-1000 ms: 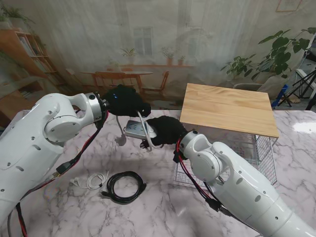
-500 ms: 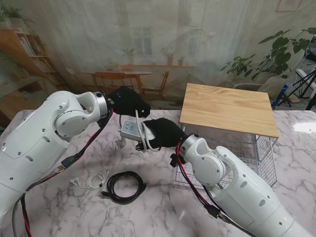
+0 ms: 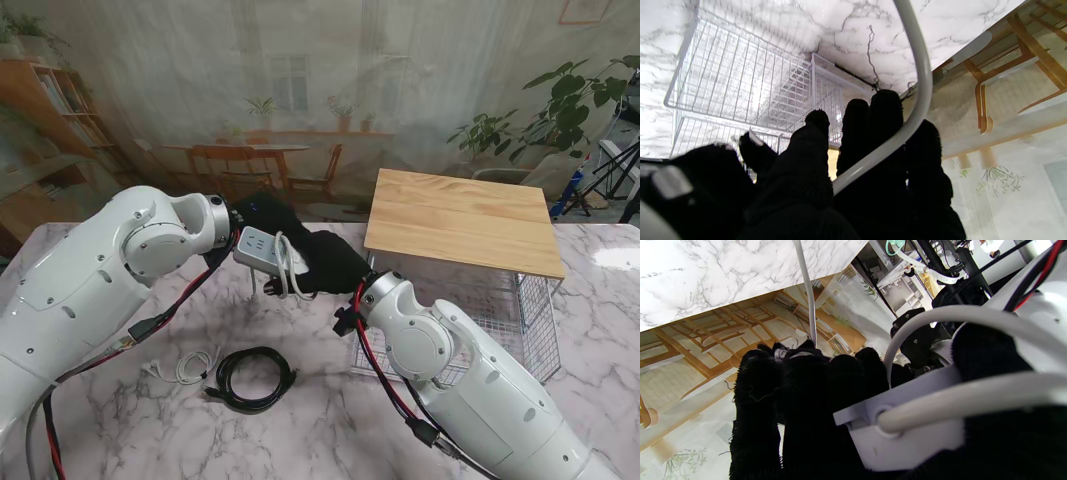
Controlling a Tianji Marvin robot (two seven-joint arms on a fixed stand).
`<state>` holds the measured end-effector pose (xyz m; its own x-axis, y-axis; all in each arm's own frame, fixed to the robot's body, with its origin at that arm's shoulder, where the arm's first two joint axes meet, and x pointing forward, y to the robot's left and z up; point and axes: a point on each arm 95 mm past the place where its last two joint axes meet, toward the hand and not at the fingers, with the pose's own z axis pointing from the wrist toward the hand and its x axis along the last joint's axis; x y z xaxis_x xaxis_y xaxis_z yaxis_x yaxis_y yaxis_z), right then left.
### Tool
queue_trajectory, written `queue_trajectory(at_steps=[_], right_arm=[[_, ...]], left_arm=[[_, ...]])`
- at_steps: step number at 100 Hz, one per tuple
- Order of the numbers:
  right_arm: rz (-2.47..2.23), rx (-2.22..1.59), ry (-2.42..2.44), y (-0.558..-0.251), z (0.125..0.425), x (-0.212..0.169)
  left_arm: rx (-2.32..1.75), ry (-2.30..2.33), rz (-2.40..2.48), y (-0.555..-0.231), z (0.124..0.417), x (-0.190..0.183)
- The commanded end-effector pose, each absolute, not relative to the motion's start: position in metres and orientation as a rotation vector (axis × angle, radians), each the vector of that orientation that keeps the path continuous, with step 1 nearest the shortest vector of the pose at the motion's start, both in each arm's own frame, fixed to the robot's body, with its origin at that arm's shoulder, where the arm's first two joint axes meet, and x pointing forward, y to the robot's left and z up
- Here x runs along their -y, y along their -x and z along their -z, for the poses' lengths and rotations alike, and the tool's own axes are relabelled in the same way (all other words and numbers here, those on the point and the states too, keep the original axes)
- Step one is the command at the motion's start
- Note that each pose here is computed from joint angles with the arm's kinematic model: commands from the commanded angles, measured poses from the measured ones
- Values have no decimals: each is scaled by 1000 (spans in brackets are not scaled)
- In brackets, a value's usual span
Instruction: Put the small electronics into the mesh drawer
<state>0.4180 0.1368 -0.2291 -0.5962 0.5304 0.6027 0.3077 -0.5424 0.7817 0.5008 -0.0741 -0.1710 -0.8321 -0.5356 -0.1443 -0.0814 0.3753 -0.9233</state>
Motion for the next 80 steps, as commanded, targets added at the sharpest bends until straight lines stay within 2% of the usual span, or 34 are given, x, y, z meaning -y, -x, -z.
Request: queue_trajectory(at_steps=[1,36,80], right_arm=[[-2306,-1376,-1320,-418,221,-137],[-2331,-1232,-1324,-422,213,-128],[-2351,-1189,-1358,-421,211,-121]], left_arm=[[-2262,535,1392,-503,176,72],[-2319,450,1300,-502,189,70],[-2286,332,1229,-507,192,56]])
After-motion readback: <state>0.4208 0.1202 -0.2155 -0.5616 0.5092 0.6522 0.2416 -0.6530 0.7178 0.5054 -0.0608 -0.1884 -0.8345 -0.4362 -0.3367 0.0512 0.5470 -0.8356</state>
